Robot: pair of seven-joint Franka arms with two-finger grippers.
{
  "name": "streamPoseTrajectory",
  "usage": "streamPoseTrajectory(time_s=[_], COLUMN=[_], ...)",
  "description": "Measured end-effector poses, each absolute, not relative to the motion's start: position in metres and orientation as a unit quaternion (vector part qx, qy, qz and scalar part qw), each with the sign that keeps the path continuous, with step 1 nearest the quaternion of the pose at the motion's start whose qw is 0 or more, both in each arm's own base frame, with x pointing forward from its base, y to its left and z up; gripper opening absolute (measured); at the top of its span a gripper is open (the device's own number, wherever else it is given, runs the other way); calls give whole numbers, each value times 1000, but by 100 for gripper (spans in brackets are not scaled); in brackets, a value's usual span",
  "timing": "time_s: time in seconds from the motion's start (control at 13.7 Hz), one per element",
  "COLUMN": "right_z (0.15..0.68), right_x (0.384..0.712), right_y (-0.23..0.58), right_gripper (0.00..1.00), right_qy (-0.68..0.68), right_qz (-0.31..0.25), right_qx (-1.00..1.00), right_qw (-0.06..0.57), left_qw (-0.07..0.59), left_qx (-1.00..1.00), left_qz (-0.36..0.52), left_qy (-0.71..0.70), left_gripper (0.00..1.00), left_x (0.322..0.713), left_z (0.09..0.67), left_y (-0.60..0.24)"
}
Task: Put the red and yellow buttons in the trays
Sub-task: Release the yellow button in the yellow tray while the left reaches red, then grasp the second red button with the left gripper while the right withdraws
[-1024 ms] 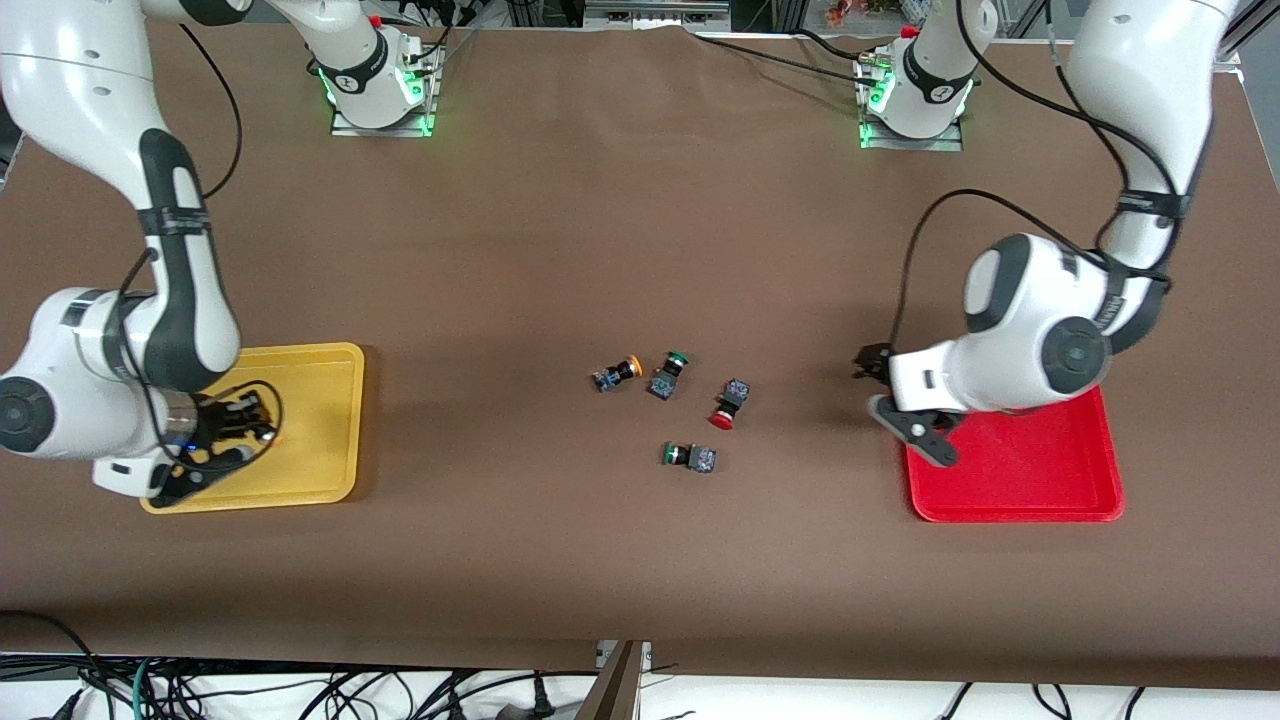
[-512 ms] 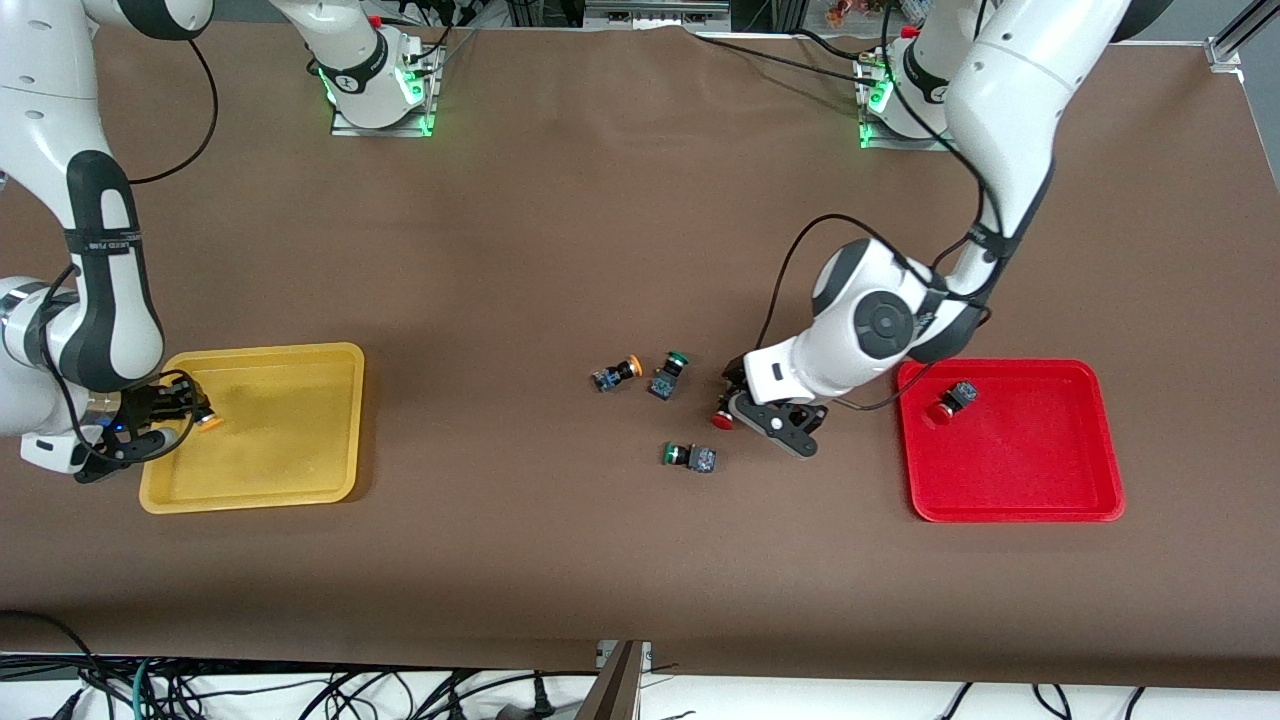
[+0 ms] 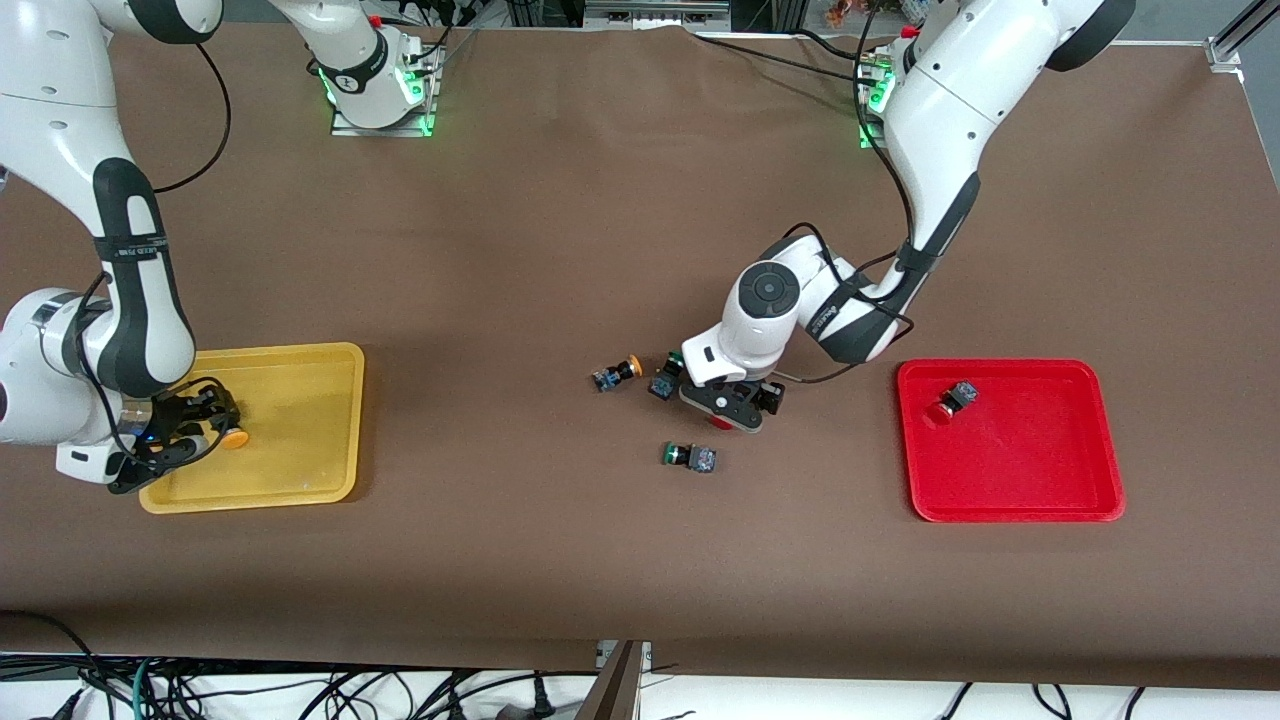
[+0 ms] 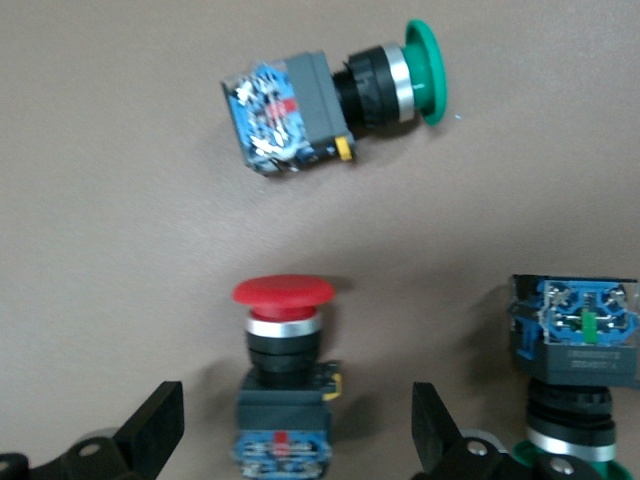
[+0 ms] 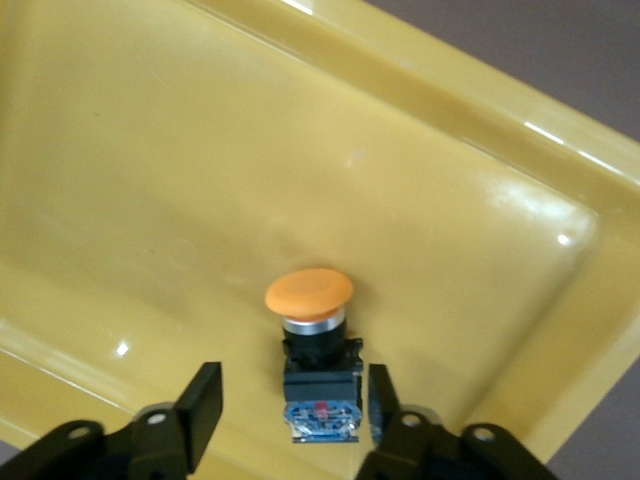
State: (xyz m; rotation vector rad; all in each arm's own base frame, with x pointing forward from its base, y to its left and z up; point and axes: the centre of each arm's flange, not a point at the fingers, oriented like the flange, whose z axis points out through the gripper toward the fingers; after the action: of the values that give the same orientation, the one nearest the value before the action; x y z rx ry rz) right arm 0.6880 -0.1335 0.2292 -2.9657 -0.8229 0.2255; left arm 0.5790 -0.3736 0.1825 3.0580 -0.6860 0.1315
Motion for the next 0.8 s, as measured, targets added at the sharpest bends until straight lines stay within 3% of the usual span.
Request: streamPoseTrajectory(time_s=[0.15, 0.44, 0.8], right_z=[250, 291, 294], right_x=[693, 693, 679], right_y=[-101, 0, 138], right_gripper=[96, 100, 100], right_qy=[-270, -192, -35], right_qz=[74, 95, 104], right_qx=[-959, -976, -994], right_qw=[42, 39, 13], left_qw=[1, -3, -9], left_qx=[975, 964, 964], left_qz=[39, 39, 38], left_qy=[-218, -262, -262], left_gripper=[100, 96, 42], left_x=[578, 579, 593], left_z=[179, 177, 177], left_y=[-373, -371, -348])
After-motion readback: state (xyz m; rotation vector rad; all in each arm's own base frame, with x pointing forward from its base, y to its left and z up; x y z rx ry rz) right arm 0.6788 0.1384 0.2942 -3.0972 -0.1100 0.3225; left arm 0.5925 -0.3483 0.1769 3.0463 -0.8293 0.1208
